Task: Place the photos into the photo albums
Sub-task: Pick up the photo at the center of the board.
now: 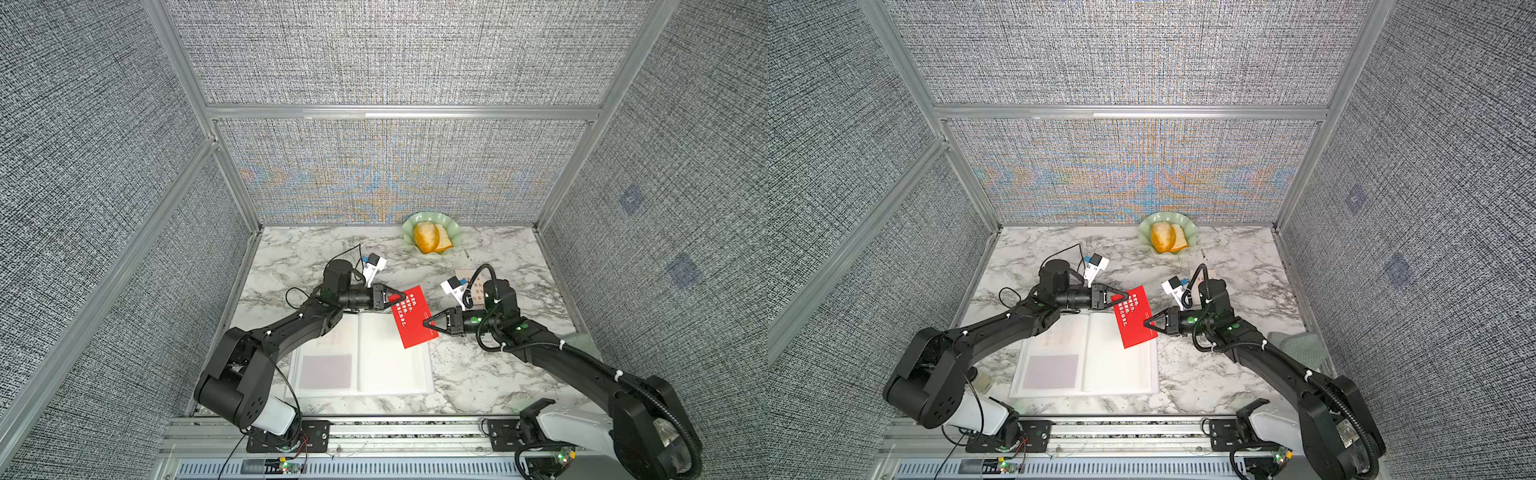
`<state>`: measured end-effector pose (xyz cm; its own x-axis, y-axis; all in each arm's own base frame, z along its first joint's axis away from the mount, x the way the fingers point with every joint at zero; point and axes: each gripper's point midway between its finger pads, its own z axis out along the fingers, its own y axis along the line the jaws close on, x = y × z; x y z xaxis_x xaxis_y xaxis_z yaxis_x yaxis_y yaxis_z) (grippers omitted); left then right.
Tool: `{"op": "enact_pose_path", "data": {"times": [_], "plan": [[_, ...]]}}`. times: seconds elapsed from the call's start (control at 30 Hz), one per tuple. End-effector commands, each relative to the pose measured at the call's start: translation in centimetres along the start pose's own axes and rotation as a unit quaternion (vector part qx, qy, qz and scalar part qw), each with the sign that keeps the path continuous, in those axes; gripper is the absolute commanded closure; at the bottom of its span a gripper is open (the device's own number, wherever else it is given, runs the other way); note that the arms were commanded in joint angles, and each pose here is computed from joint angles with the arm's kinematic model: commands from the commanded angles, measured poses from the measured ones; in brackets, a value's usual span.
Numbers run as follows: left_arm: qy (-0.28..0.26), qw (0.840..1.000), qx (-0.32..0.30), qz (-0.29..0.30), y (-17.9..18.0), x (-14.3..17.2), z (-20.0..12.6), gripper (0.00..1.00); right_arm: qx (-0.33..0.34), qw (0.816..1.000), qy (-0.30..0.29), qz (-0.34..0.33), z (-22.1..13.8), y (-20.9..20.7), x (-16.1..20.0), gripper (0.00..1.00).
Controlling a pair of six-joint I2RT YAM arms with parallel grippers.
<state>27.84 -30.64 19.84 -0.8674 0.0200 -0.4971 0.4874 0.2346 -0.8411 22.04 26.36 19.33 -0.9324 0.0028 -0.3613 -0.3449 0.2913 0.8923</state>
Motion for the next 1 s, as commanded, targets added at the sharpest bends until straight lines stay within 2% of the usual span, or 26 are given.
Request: {"op": "enact_pose_path", "data": {"times": [0.0,0.13,0.33,0.43,0.47,0.57,0.7,0.97], "plan": [[0.005,1.000,0.016,0.006,-0.6,0.0,0.0,0.86,-0.010,1.000,0.001,-0.015,0.1,0.7,-0.4,1.00],[0.006,1.000,0.012,0.004,-0.4,0.1,0.0,0.99,-0.006,1.000,0.007,-0.017,0.2,0.5,-0.5,1.00],[-0.001,1.000,0.006,0.004,-0.5,-0.1,-0.2,1.00,0.002,1.000,0.003,-0.017,-0.1,0.6,-1.0,1.00],[-0.017,1.000,0.002,-0.002,-0.3,-0.6,-0.8,1.00,0.006,1.000,-0.001,-0.015,-0.2,0.4,-1.2,0.77],[-0.027,1.000,0.002,-0.005,-0.2,-1.0,-1.2,1.00,0.008,1.000,-0.004,-0.012,-0.3,0.2,-1.2,0.70],[-0.060,0.998,0.000,-0.027,0.4,-1.7,-2.4,1.00,0.017,1.000,-0.011,-0.007,-0.3,-0.3,-1.2,0.59],[-0.115,0.991,-0.006,-0.066,1.8,-2.6,-4.6,1.00,0.033,0.999,-0.027,0.010,-0.3,-1.4,-1.4,0.56],[-0.233,0.961,-0.022,-0.147,5.0,-3.0,-8.9,1.00,0.058,0.994,-0.073,0.048,0.9,-3.4,-1.9,0.56]]}}
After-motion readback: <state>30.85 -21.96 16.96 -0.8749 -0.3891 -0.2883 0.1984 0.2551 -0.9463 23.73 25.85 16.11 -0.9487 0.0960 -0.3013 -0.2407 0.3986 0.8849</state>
